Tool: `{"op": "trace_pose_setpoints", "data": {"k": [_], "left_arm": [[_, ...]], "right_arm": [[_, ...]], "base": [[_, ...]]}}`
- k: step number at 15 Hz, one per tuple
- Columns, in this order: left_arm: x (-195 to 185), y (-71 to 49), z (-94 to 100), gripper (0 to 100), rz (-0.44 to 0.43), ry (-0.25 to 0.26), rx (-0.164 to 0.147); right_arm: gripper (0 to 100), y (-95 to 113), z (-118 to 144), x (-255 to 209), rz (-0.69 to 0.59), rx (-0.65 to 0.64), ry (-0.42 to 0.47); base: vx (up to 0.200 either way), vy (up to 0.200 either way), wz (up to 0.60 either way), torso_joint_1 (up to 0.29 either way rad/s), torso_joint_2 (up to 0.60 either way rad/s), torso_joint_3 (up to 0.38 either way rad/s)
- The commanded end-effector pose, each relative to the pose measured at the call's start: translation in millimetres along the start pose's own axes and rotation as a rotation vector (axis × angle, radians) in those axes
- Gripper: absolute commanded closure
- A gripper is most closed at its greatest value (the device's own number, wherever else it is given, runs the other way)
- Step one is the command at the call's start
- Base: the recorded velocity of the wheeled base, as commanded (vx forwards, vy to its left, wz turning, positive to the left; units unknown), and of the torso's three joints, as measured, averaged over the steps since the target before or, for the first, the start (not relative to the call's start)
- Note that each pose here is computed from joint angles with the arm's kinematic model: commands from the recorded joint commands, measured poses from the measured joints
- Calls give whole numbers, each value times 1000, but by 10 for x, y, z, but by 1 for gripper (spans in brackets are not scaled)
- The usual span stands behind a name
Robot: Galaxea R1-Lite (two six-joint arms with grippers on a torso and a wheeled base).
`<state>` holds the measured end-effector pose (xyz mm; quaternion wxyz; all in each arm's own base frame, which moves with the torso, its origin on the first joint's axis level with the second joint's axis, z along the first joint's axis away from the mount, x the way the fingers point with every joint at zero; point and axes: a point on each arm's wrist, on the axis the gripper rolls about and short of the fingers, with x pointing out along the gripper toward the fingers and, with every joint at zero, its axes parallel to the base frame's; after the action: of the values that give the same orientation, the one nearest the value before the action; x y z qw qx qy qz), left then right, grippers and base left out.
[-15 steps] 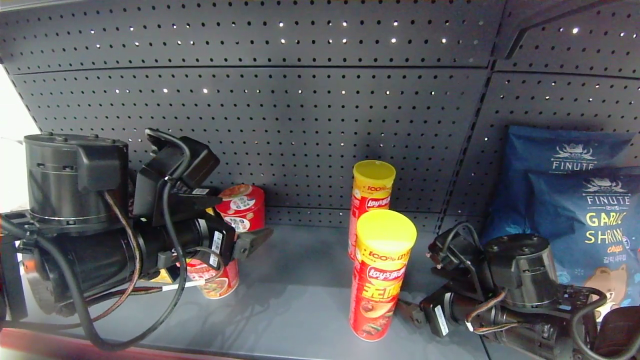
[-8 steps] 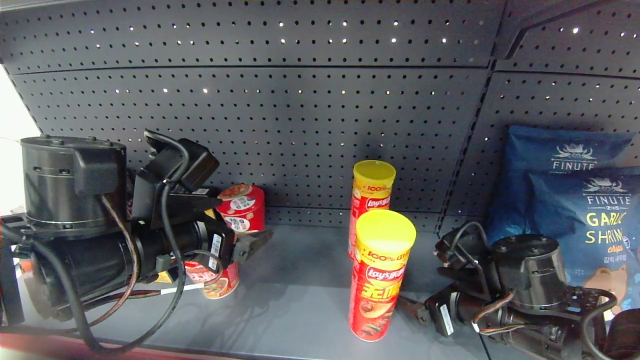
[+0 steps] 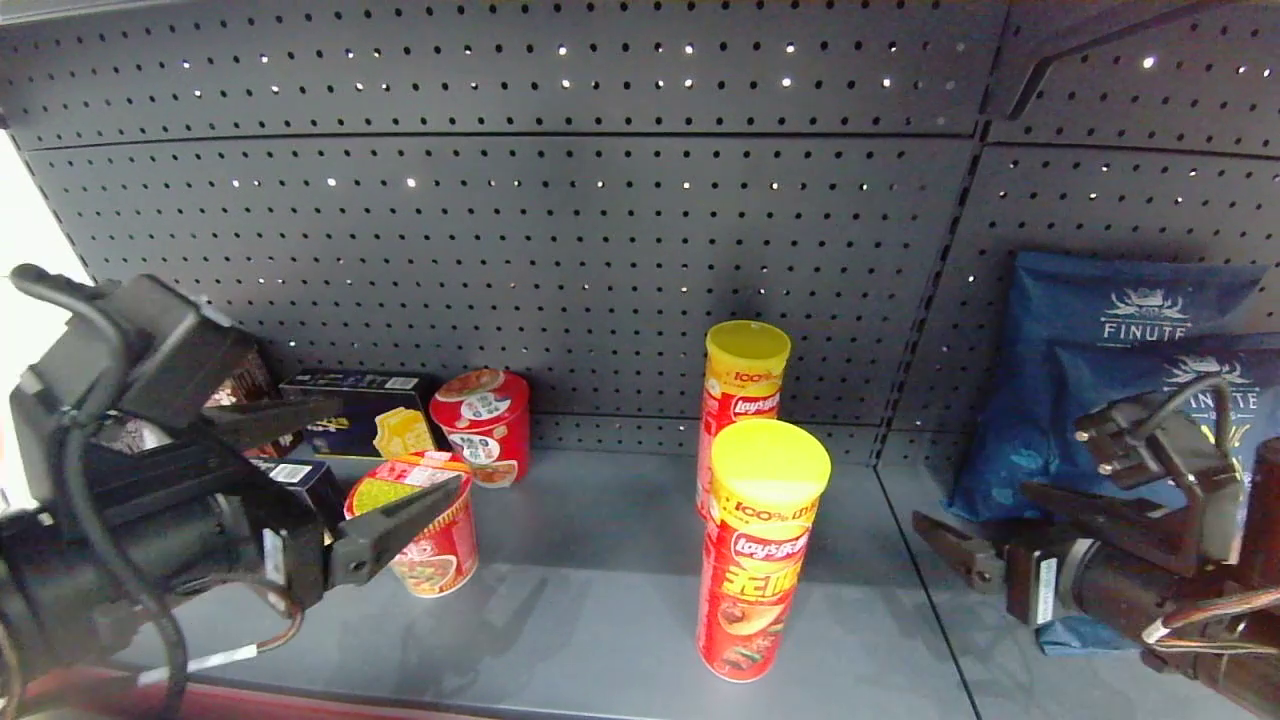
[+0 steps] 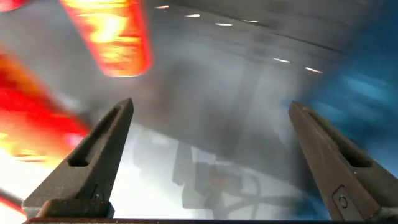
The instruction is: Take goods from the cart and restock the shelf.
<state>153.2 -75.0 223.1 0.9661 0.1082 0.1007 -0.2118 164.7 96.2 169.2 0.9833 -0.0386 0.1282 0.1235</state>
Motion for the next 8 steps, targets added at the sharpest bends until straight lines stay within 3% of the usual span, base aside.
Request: {"op": "trace_pose_setpoints", "data": {"k": [1, 3, 5, 8], "left_arm": [[-543, 135, -190, 0, 153, -78, -24], [-732, 230, -232, 0, 309, -104, -49], [-873, 288, -271, 0, 439, -95, -80], [-1072, 202, -527, 0, 526, -68, -100]], "right_arm": [[0, -362, 16, -317, -195, 55, -66], [0, -545, -53, -485, -333, 79, -59], [0, -683, -155, -710, -451, 84, -75], [0, -672, -443, -1072, -495, 33, -87]], "base": [[0, 0, 0, 0, 0, 0], [0, 0, 0, 0, 0, 0], [0, 0, 0, 0, 0, 0], [0, 0, 0, 0, 0, 0]]}}
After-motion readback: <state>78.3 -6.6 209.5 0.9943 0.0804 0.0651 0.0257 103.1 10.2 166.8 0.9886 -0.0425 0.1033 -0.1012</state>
